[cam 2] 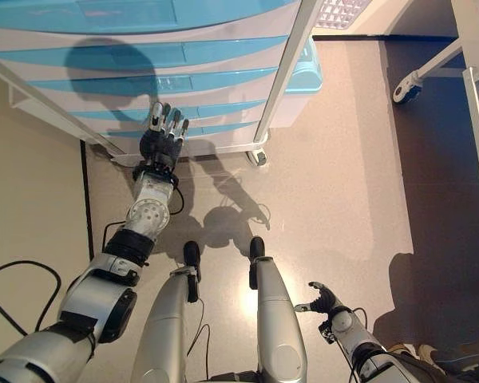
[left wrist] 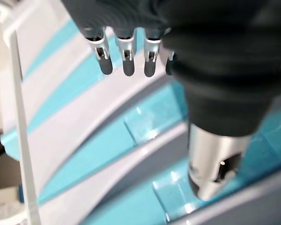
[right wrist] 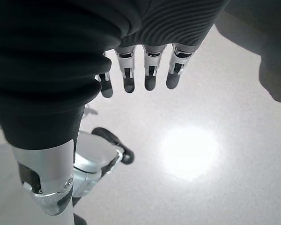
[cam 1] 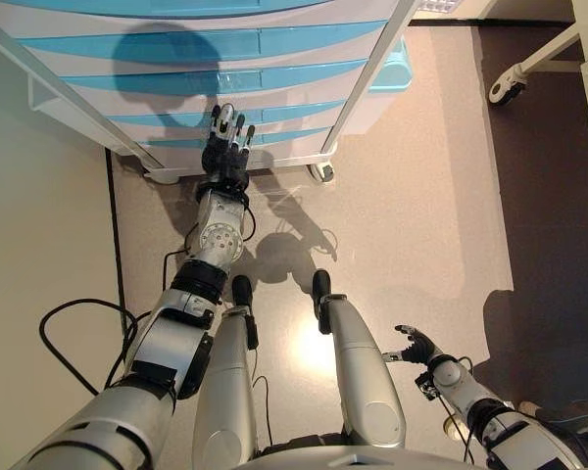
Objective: Open the drawer and pick up the medicine
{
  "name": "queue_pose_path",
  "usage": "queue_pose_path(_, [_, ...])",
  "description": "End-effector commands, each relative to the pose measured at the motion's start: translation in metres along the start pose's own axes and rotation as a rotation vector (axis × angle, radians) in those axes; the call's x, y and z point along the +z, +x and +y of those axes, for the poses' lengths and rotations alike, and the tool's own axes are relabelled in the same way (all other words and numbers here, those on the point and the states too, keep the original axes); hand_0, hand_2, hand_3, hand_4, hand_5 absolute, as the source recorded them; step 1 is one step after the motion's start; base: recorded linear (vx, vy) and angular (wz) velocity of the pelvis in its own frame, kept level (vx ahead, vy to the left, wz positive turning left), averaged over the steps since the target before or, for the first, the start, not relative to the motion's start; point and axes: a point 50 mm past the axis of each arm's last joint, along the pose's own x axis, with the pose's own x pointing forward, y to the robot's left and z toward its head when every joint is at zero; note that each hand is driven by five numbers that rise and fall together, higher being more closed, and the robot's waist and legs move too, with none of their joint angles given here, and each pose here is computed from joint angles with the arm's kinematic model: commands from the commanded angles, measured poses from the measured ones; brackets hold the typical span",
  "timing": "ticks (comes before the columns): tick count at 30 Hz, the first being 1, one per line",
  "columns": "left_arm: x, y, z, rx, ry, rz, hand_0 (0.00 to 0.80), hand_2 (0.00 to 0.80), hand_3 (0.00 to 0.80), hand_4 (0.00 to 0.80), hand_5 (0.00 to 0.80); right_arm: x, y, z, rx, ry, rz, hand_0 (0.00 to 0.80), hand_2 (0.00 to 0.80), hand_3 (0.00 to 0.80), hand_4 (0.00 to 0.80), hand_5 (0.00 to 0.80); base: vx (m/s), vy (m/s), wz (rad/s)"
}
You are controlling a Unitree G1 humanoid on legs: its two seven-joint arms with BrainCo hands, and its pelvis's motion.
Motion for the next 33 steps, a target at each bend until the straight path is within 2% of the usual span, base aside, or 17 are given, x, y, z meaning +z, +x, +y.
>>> queue_pose_path(1, [-0.004, 0.002, -0.016, -0.073, -0.004, -0.022, 0.0, 0.0, 0.0, 0.0, 0.0, -0.022, -0.007, -0.004, -0.016, -0.019, 0.066, 0.0, 0.0, 0.0, 0.0, 0.0, 0.0, 0.0, 0.0])
queue_pose_path(14, [-0.001, 0.005, -0.021, -0.06, -0.044, -0.04, 0.0, 0.0, 0.0, 0.0, 0.0, -0.025, -0.008, -0.005, -0.022, -0.022, 0.078, 0.0, 0.0, 0.0, 0.0, 0.0, 0.0, 0.0, 0.0])
queue_pose_path(18, [0.007, 0.009, -0.041, -0.132, -0.057, -0.072, 0.0, 0.0, 0.0, 0.0, 0.0, -0.028, -0.009, -0.005, -0.016, -0.025, 0.09, 0.0, 0.0, 0.0, 0.0, 0.0, 0.0, 0.0, 0.0])
queue_pose_path(19, [0.013, 0.011, -0.06, -0.197, -0.07, -0.091, 0.0, 0.0, 0.0, 0.0, 0.0, -0.03, -0.009, -0.005, -0.011, -0.029, 0.096, 0.0, 0.0, 0.0, 0.0, 0.0, 0.0, 0.0, 0.0])
queue_pose_path(27, [0.044, 0.016, -0.127, -0.418, -0.083, -0.186, 0.0, 0.0, 0.0, 0.0, 0.0, -0.036, -0.011, -0.005, 0.007, -0.042, 0.115, 0.0, 0.0, 0.0, 0.0, 0.0, 0.0, 0.0, 0.0])
queue_pose_path(33, [0.069, 0.019, -0.158, -0.498, -0.066, -0.258, 0.0, 0.0, 0.0, 0.0, 0.0, -0.04, -0.013, -0.005, 0.027, -0.059, 0.125, 0.0, 0.0, 0.0, 0.0, 0.0, 0.0, 0.0, 0.0])
